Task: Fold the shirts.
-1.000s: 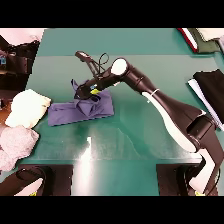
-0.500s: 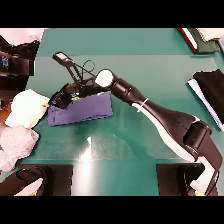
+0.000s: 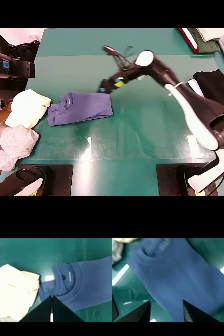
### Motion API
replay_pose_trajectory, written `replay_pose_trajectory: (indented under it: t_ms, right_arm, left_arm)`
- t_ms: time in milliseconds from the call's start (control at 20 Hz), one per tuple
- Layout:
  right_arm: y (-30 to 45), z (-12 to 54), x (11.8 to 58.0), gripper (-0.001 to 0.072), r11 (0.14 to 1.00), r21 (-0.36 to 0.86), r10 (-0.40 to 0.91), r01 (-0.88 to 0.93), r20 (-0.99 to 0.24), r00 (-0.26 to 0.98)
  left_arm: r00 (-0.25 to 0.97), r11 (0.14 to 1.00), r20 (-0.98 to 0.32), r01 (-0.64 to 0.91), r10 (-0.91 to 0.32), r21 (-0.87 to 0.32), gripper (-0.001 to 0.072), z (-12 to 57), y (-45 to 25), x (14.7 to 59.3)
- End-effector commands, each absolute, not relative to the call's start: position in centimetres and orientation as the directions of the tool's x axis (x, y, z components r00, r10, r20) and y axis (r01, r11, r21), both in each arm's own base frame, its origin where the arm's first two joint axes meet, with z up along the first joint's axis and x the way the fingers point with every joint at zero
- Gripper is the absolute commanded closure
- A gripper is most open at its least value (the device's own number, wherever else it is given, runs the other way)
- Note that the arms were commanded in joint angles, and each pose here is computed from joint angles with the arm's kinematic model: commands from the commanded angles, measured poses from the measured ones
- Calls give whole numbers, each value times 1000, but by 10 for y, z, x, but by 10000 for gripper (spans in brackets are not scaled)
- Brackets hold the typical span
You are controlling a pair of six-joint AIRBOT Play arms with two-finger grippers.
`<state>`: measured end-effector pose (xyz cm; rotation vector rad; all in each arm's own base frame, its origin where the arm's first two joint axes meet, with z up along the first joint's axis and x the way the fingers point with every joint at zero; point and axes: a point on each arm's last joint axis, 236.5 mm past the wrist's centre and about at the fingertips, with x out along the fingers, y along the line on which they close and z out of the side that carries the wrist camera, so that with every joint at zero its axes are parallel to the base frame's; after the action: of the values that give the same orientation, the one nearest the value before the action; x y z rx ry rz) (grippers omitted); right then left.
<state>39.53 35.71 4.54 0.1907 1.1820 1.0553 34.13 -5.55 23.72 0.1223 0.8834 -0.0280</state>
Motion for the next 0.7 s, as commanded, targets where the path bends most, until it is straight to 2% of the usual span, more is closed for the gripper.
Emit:
replay_pose_trajectory:
  t_ms: [0,50,100,150,400,650]
  right_arm:
    - [284,-7,391,243,647,703,720,-296,-690,-64]
    - [280,-16,389,155,642,728,737,-241,-673,-67]
    - [280,-23,388,97,637,744,750,-200,-659,-61]
    - [283,-30,386,84,632,757,761,-164,-646,-51]
    - [314,-56,381,84,658,733,743,-172,-669,-8]
    - [381,-54,374,84,564,807,808,-178,-583,-84]
  left_arm:
    - [648,993,-761,92,-9,67,678,240,-64,345]
    - [653,993,-757,102,-26,53,678,241,-68,346]
    - [657,993,-753,107,-37,45,678,242,-70,347]
    - [661,993,-749,113,-47,37,678,243,-73,348]
    - [646,992,-761,119,-55,30,678,237,-75,347]
    - [636,992,-769,120,-55,28,678,235,-75,344]
